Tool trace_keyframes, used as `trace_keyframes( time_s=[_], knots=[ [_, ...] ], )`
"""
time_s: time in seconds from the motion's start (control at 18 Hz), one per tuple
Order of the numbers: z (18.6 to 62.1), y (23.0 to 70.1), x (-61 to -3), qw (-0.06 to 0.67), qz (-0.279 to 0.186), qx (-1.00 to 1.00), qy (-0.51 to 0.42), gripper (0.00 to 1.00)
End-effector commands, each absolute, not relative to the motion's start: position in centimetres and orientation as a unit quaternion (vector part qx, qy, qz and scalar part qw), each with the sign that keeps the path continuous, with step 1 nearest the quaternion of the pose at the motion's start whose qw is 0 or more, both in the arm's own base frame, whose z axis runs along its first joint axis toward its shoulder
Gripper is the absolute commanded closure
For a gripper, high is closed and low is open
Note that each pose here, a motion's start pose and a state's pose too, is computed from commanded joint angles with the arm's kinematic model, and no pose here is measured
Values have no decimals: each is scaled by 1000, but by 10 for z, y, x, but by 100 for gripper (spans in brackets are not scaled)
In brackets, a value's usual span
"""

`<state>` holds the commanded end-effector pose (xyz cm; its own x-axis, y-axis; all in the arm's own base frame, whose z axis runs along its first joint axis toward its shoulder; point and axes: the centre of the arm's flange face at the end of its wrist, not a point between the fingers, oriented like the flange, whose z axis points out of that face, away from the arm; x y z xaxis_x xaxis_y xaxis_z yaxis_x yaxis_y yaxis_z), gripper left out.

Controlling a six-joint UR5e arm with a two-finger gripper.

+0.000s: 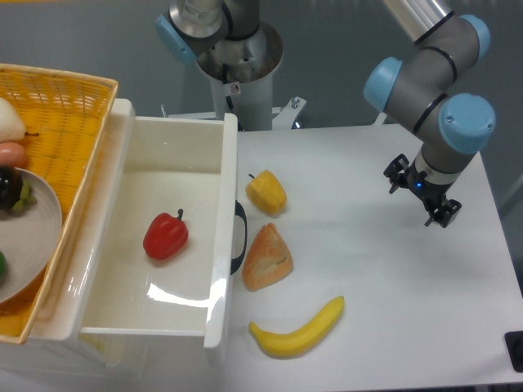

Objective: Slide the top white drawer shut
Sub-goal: 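Move the gripper down toward the open white drawer's front edge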

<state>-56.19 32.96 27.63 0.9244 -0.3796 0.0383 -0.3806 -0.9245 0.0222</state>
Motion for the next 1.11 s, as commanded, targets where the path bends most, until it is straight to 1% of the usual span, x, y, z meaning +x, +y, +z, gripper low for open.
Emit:
trace_keyframes(
  time_s=[0.11,0.28,0.39,0.56,0.67,0.83,0.94,1.11],
  knots=[
    [277,342,-556,16,15,979,-203,0],
    [280,339,-556,14,13,980,-196,0],
    [280,346,-550,17,13,984,-178,0],
    [280,367,-539,13,2,996,-84,0],
    [281,367,-539,6,2,998,-60,0],
    [278,364,-524,6,12,999,-35,0],
    [277,367,-516,10,16,1000,15,0],
    [273,388,-494,14,19,995,94,0]
  ],
)
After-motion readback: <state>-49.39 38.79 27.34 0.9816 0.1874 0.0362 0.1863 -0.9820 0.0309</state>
